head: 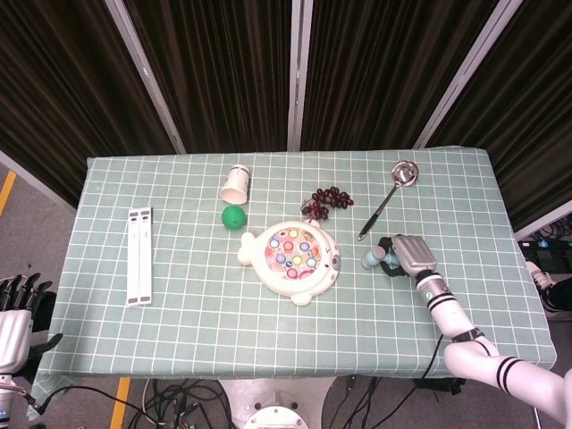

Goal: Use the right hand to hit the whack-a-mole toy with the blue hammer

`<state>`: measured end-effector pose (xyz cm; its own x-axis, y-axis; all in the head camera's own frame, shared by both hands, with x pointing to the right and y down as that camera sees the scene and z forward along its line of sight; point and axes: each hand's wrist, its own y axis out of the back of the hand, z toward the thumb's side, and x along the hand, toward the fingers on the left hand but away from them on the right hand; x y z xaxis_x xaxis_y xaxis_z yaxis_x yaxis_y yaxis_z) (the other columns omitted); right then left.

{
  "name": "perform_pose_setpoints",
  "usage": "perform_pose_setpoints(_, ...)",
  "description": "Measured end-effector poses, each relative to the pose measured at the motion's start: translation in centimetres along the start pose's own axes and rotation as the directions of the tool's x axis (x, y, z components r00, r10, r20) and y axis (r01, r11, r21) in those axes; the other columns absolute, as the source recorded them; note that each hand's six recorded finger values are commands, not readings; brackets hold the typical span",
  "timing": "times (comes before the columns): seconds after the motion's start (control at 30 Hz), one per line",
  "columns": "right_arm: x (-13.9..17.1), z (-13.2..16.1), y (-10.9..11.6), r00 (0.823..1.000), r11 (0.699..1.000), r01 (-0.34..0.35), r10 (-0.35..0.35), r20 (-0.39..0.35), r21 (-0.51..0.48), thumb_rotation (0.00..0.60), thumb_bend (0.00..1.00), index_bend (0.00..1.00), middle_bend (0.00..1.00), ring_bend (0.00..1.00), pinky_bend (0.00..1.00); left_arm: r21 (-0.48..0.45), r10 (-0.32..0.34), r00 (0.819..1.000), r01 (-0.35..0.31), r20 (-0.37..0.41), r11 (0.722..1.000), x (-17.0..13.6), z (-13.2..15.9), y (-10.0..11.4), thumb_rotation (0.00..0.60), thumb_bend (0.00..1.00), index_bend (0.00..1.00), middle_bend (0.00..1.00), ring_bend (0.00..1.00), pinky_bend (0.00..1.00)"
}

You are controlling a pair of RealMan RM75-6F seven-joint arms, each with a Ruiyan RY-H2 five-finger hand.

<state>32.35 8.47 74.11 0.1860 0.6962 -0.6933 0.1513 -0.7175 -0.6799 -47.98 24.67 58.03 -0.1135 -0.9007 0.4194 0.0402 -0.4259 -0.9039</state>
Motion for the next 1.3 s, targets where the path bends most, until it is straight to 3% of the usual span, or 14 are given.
perform_pose_setpoints(0.2, -0.1, 0.0, -0.2, 1.0, 1.0, 0.001, -0.001, 0.002, 0.002, 0.6, 0.36, 0.55, 0.52, 0.39, 0.46, 0.0, -0.003, 1.0, 0.003, -0.002, 1.0, 0.0, -0.1, -0.1, 0.6, 0.0, 0.17, 0.09, 0.0, 0.0)
perform_pose_setpoints(0.47, -0.1, 0.2, -0.1, 1.0, 1.0, 0.015, -0.015, -0.014, 0.0, 0.6, 0.48, 0.64, 0.59, 0.47, 0.58, -0.001, -0.002, 1.0, 0.002, -0.007, 1.0, -0.2, -0.2, -0.1, 0.6, 0.0, 0.17, 0.09, 0.0, 0.0)
perform_pose_setpoints(0.87, 2.1, 1.3, 4.2, 0.99, 0.993, 0.086, -0.077, -0.114, 0.078, 0.6, 0.58, 0.73, 0.65, 0.53, 0.67, 0.001, 0.003, 1.0, -0.003, -0.003, 1.0, -0.5, -0.2, 0.1, 0.6, 0.0, 0.17, 0.09, 0.0, 0.0)
perform_pose_setpoints(1.07, 2.8, 4.1, 7.0, 0.977, 0.985, 0.113, -0.086, -0.196, 0.133, 0.6, 0.59, 0.74, 0.66, 0.55, 0.68, 0.004, 0.011, 1.0, -0.011, 0.007, 1.0, -0.5, 0.1, 0.4, 0.6, 0.0, 0.17, 0.09, 0.0, 0.0)
perform_pose_setpoints(1.3, 0.1, 9.6, 8.7, 0.965, 0.974, 0.107, -0.052, -0.258, 0.202, 0.6, 0.6, 0.75, 0.66, 0.55, 0.69, 0.007, 0.014, 1.0, -0.015, 0.007, 1.0, -0.8, 0.1, 0.5, 0.6, 0.0, 0.17, 0.09, 0.0, 0.0)
